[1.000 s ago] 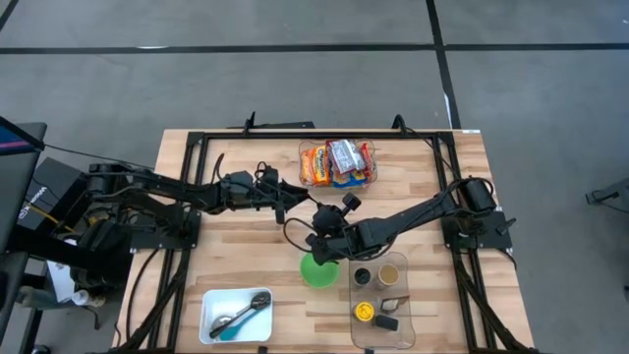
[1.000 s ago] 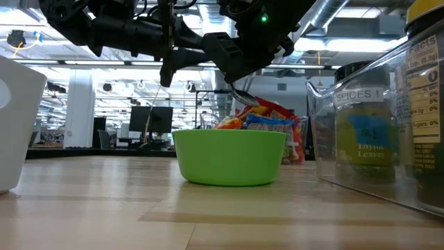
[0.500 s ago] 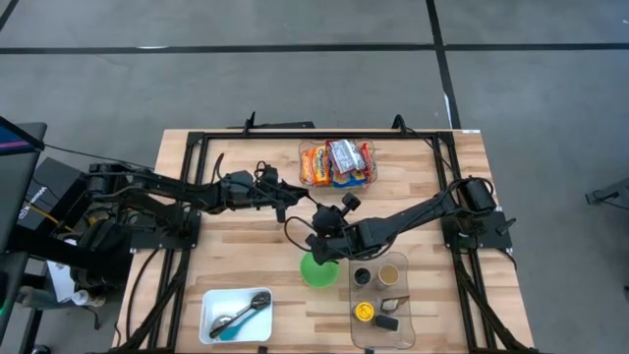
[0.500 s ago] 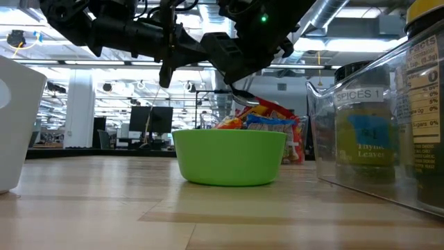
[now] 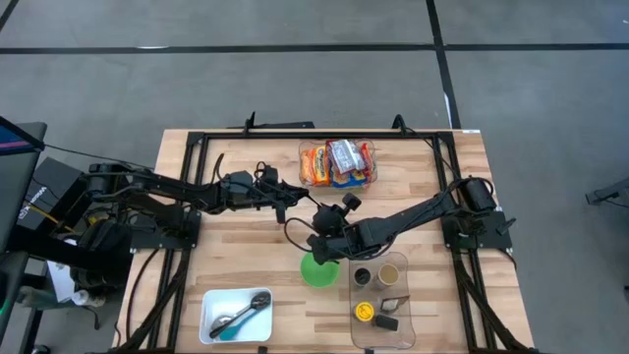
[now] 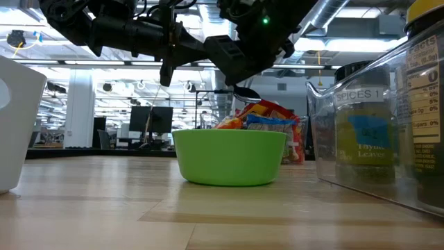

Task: Pick & Place Food Item
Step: Put the black spoon into the white bin

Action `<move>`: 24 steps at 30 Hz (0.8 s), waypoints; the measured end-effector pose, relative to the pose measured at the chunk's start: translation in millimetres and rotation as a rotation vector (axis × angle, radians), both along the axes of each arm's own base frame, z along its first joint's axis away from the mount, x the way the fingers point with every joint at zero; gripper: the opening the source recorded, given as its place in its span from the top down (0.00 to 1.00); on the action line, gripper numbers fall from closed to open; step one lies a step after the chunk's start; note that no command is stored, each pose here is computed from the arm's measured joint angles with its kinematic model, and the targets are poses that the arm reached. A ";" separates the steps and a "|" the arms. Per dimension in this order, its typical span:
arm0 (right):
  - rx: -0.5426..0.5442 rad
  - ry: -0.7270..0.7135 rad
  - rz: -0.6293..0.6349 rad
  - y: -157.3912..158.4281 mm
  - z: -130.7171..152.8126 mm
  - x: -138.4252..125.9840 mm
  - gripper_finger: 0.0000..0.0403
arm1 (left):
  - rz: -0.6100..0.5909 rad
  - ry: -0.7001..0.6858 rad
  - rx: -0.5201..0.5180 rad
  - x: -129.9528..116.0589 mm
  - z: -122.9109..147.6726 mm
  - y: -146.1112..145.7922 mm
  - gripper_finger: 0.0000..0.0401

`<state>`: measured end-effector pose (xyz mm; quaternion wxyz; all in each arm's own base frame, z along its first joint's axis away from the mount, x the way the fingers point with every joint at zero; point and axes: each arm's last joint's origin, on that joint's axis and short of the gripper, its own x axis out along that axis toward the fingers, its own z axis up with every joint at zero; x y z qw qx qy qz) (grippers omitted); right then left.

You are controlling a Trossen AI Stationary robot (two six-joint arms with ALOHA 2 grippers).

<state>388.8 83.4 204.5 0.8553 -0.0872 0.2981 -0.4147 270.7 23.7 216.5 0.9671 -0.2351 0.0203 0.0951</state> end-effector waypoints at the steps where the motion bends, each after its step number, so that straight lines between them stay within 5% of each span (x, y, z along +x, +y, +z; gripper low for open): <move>1: 0.000 0.004 0.000 -0.1 -0.2 -0.3 0.89 | 0.001 0.000 0.000 0.0 0.0 0.0 0.99; 14: 0.005 0.053 0.019 -0.5 -1.2 -3.1 0.70 | 0.002 0.011 0.024 -0.1 -0.6 0.1 0.99; 24: -0.004 0.061 0.064 13.6 19.4 -18.9 0.70 | 0.003 0.011 0.034 0.1 -0.2 0.1 0.99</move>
